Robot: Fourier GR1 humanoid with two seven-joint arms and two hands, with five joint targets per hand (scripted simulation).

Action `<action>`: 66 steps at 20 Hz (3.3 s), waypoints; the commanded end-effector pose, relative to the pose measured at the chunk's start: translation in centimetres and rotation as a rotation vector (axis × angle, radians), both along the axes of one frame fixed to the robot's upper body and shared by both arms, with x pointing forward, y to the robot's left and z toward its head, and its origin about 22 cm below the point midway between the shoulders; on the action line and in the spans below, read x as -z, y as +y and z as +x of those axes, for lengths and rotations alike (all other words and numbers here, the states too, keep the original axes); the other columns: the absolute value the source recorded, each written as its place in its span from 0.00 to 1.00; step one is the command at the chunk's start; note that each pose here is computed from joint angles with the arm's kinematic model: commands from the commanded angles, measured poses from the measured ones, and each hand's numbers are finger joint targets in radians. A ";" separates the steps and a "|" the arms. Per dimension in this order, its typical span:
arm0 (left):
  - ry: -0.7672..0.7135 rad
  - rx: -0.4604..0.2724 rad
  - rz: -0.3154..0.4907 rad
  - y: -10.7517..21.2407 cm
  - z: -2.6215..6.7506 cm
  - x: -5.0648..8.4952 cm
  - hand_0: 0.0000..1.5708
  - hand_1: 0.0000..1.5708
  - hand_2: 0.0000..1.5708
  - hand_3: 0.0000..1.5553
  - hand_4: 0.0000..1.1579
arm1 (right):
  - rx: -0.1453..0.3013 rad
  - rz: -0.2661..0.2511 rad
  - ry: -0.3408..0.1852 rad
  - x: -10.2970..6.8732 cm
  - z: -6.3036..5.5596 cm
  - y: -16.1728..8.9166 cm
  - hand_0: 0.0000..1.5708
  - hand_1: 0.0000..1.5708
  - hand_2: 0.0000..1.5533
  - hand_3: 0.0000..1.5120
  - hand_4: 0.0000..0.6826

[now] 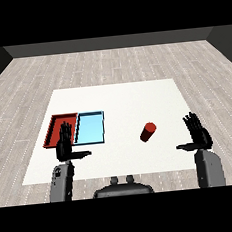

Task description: Pick the red can and put it in the red box

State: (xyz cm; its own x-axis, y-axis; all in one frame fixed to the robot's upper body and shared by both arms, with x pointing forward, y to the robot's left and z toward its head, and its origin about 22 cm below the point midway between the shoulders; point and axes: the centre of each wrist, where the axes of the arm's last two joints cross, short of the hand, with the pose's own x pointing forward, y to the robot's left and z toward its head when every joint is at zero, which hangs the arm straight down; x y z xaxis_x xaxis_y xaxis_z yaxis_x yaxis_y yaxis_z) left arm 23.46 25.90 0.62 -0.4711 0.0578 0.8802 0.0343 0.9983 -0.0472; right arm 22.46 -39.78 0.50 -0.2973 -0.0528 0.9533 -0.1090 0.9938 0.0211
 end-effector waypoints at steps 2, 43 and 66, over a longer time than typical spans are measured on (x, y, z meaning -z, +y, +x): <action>0.001 0.005 -0.012 -1.7 0.85 -1.4 0.00 0.00 0.00 0.00 0.00 | 0.000 0.005 0.015 -0.9 1.1 -0.1 0.00 0.00 0.00 0.00 0.00; -0.043 0.013 -0.034 0.1 1.54 -1.5 0.00 0.00 0.00 0.00 0.00 | -0.113 0.229 0.197 6.4 5.5 11.1 0.00 0.00 0.00 0.00 0.00; -0.034 0.020 -0.036 -0.6 -0.98 -3.3 0.00 0.00 0.00 0.00 0.00 | -0.089 0.192 0.246 7.2 7.4 13.3 0.00 0.00 0.00 0.00 0.00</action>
